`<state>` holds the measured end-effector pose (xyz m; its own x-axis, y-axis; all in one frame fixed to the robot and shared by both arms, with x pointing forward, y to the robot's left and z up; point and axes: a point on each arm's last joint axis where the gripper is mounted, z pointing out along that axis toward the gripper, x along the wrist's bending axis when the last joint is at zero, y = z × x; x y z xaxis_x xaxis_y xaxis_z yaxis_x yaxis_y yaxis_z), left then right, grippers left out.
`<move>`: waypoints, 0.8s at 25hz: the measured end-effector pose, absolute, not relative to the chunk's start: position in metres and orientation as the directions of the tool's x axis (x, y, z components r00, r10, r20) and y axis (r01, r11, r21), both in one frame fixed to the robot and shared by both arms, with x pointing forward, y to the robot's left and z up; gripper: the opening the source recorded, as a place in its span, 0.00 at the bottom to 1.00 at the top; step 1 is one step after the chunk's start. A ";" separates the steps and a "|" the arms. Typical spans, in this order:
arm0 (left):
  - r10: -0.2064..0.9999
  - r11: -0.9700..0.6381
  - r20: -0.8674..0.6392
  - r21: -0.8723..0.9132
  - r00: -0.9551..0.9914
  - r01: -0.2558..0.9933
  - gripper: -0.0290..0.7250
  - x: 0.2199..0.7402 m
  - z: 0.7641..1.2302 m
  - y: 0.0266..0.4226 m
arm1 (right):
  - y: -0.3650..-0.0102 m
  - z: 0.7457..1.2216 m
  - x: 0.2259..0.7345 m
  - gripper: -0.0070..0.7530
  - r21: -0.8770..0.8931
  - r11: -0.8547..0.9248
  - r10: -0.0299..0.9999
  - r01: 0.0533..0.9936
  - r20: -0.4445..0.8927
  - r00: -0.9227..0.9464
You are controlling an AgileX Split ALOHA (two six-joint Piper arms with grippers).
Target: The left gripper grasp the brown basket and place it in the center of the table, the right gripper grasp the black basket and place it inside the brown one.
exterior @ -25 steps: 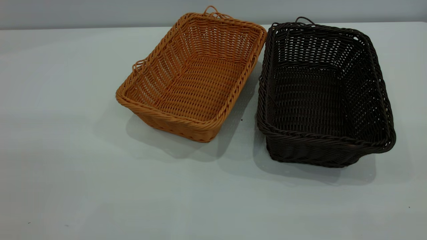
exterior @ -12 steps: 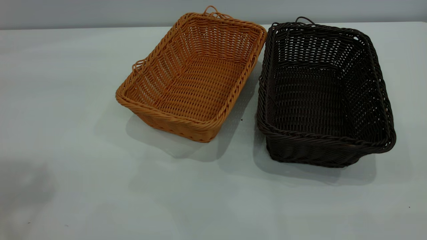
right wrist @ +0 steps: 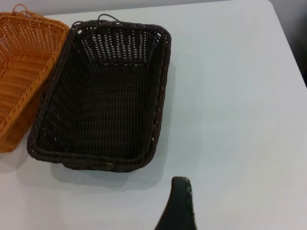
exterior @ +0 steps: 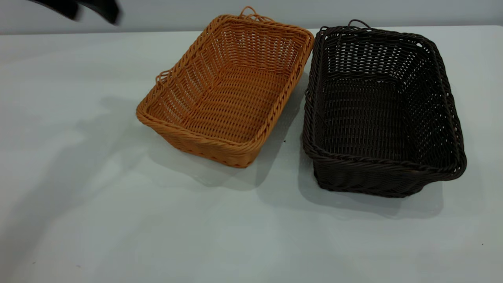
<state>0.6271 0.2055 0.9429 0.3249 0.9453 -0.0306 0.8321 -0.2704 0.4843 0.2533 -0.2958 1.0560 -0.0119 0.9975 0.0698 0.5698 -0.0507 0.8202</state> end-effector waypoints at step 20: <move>0.901 -0.376 -0.041 0.421 0.431 0.826 0.55 0.710 0.827 0.135 | -0.257 1.020 0.397 0.78 0.322 -0.253 0.869 0.912 0.490 0.068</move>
